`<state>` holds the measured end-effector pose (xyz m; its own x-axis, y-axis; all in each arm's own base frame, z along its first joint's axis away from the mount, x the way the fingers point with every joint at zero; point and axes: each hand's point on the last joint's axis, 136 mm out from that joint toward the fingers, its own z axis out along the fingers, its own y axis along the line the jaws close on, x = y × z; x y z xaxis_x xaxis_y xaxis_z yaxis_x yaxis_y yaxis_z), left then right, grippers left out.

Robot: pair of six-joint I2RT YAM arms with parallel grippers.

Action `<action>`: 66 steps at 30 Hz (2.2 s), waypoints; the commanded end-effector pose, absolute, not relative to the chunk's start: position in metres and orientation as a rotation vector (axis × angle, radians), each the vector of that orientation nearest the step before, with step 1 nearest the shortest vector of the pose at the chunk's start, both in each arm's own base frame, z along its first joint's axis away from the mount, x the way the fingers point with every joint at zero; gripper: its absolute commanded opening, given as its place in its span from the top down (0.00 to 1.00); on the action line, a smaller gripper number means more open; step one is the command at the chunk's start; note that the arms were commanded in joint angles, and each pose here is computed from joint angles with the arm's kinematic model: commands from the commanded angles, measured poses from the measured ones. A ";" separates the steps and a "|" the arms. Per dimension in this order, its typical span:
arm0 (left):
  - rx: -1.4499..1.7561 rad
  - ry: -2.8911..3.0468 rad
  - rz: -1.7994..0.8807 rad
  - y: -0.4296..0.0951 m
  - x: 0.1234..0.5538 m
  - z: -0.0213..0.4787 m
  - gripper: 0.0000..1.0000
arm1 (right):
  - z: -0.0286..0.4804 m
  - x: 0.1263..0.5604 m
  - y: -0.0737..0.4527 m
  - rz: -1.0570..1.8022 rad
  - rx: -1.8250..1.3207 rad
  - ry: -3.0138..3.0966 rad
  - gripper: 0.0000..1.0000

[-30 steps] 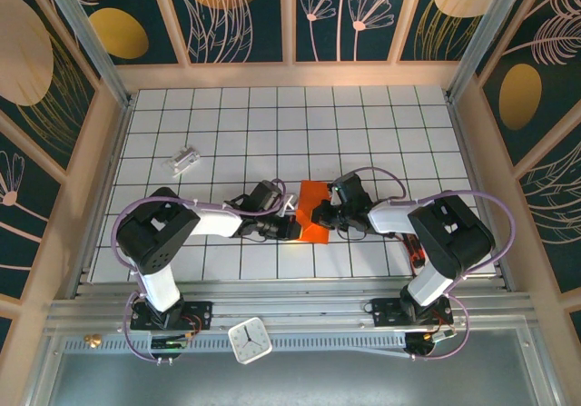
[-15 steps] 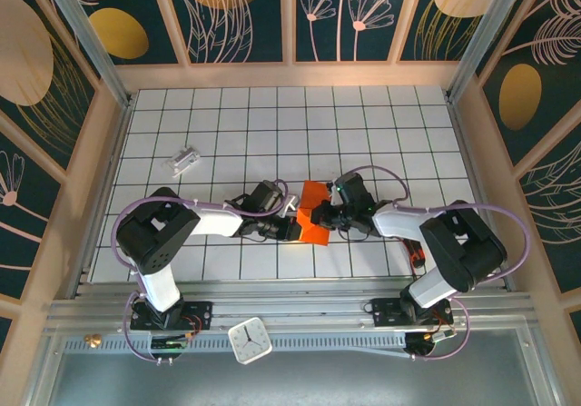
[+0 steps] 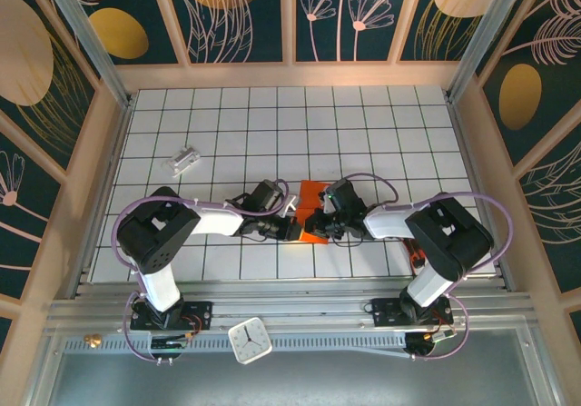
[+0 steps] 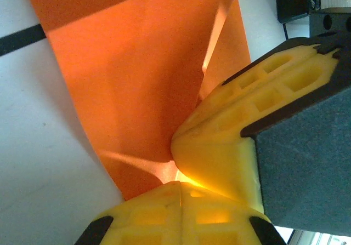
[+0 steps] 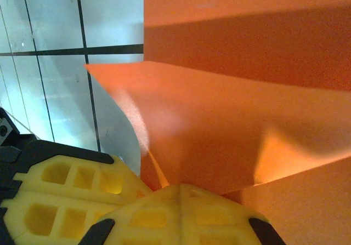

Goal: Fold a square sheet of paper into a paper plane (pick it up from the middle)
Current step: Fold the triangle a second time at the center of the table, then rotate the paper at the center of the table.

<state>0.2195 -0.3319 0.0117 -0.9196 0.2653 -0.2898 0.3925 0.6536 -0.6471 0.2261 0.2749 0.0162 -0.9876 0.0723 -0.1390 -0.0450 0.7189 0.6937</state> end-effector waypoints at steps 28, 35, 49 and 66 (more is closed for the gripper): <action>0.588 3.015 -0.730 -0.266 0.179 -0.062 1.00 | -0.015 0.298 0.157 0.764 0.523 2.756 1.00; 0.553 2.997 -0.763 -0.270 0.183 -0.056 1.00 | 0.004 0.319 0.150 0.800 0.515 2.686 1.00; 0.234 2.536 -1.214 -0.343 0.255 0.084 0.70 | 0.068 0.270 0.187 0.836 0.197 2.608 0.98; 0.229 2.686 -0.981 -0.351 0.307 0.019 1.00 | 0.038 0.244 0.228 0.889 0.158 2.650 0.86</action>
<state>0.3039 -0.3539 0.0288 -0.9526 0.0257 -0.3032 0.2253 0.7294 -0.6459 0.2308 0.2161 0.0343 -0.9448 0.2025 -0.2575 0.0155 0.8129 0.5823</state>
